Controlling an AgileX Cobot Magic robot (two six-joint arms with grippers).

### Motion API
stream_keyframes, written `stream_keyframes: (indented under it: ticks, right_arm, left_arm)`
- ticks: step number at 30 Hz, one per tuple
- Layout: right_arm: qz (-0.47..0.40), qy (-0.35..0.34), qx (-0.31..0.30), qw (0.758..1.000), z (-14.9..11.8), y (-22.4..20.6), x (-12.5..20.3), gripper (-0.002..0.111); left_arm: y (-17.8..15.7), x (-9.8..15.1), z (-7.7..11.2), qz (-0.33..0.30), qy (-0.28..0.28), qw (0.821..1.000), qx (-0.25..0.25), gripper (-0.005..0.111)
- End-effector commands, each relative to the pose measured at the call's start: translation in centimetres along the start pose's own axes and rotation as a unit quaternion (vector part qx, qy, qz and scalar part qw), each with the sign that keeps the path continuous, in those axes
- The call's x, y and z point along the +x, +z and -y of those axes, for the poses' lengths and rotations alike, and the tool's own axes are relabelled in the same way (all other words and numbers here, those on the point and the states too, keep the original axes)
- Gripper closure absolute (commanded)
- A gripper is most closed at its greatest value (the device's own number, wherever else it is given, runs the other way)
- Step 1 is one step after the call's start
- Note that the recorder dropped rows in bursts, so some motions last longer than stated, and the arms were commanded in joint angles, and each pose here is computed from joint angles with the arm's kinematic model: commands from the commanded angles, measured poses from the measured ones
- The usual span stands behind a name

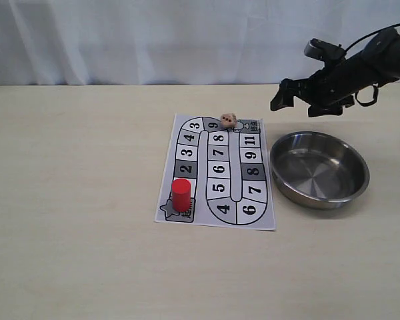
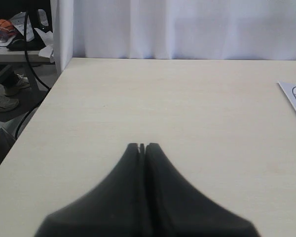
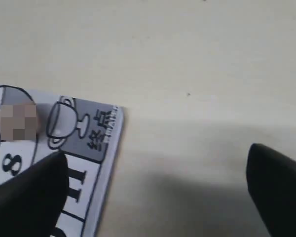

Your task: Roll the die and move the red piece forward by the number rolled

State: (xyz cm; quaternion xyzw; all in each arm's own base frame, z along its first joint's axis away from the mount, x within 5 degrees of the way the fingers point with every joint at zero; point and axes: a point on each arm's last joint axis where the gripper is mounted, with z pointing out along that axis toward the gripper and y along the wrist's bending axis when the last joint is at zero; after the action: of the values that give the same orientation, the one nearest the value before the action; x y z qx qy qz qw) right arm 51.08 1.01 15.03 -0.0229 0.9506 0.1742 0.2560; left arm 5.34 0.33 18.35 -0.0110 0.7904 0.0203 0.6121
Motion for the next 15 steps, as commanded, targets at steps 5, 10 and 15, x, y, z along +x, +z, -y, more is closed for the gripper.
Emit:
stream_keyframes:
  ticks: [5,10,15]
  right_arm:
    - [-0.013,-0.004,0.101,0.995,1.95,-1.22,-0.13,0.046]
    - [-0.014,-0.001,0.110,0.994,2.12,-1.26,-0.09,0.067]
    - [-0.014,-0.001,0.110,0.994,2.12,-1.26,-0.09,0.083]
  left_arm:
    - [0.03,0.00,0.01,0.005,-0.003,1.000,0.000,0.107]
    - [0.03,0.00,0.01,0.005,-0.003,1.000,0.000,0.107]
    - [0.03,0.00,0.01,0.005,-0.003,1.000,0.000,0.107]
